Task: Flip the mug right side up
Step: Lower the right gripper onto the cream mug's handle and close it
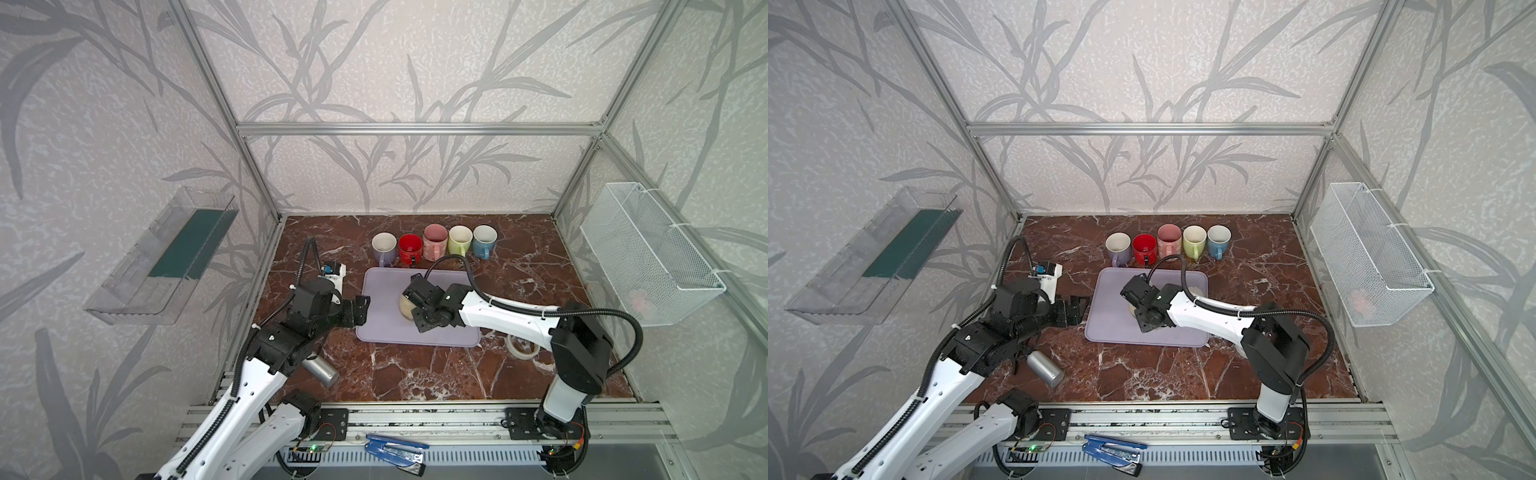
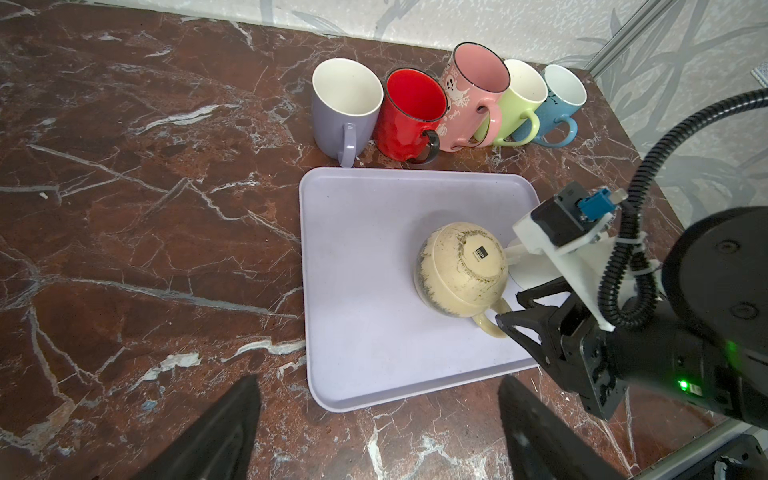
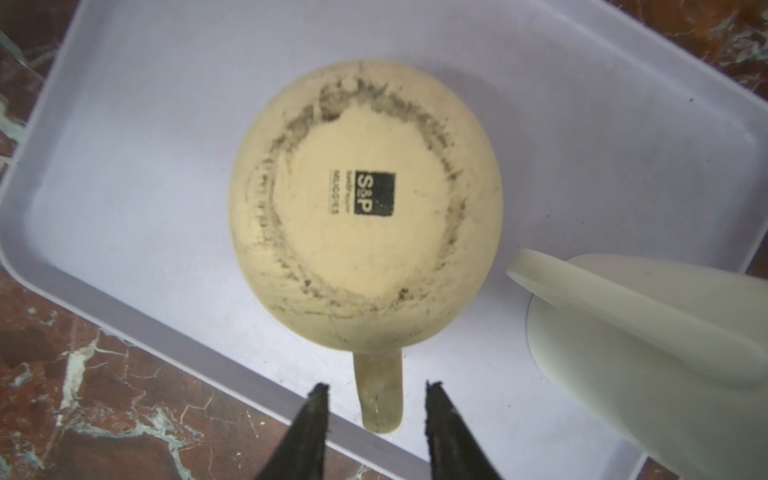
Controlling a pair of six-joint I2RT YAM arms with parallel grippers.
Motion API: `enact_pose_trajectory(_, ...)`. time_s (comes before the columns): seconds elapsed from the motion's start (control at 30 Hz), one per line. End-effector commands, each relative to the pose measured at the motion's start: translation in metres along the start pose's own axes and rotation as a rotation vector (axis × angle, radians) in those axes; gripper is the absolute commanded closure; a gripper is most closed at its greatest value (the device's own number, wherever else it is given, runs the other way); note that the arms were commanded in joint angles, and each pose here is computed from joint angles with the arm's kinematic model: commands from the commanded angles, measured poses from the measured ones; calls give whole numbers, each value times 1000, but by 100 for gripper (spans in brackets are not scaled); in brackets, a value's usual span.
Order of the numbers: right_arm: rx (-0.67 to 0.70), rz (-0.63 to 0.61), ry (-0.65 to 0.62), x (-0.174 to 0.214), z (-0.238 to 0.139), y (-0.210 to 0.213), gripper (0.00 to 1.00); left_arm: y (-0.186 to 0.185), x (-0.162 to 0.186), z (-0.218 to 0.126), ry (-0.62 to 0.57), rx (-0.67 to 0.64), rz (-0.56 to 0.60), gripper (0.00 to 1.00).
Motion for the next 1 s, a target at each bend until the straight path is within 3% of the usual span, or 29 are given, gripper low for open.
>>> enact_pose_trajectory(0.0,21,-26,64,4,7,0,64,1,7,3,24,-5,20,12)
enact_pose_trajectory(0.43,34,-9,92,0,18,-4,69,1,9,6,37,-10,20,12)
enact_pose_trajectory(0.77,31,-21,103,0,22,-4,99,2,9,6,41,-14,20,12)
enact_pose_trajectory(0.97,28,-37,94,-2,16,-5,100,2,9,6,41,-14,19,12)
Point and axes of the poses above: each gripper's point midway between its finger pads, its own z axis out along the fingers, its own y axis along the line the jaws close on, x = y × z, the point moved 2 cm from there along -z, back along the fingers, and after that the axes turned 13 degrees about z, right-handed, at the moved point
